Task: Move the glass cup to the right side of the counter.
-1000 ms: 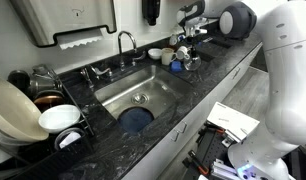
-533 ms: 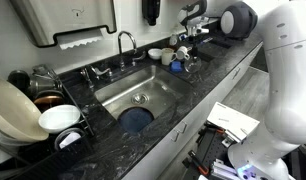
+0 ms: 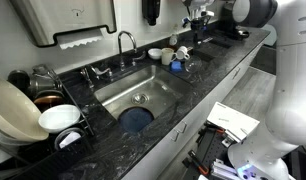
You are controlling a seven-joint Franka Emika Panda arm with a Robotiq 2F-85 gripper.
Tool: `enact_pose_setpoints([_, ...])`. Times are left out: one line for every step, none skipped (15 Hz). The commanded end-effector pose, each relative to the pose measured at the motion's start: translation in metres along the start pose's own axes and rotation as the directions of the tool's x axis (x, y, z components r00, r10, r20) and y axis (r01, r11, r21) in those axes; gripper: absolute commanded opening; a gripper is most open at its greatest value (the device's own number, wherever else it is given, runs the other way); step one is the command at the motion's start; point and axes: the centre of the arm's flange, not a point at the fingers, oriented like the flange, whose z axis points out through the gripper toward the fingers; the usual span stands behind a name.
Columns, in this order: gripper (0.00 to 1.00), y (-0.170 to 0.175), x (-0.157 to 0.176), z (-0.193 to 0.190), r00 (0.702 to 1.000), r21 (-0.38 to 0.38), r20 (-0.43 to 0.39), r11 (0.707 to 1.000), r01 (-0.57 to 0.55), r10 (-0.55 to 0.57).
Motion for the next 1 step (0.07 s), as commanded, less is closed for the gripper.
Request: enact_pose_setpoints([1.00,0.0467,0.0025,-0.0226,0.990,-0.055,-0.013,0.989,0.141,-0.142])
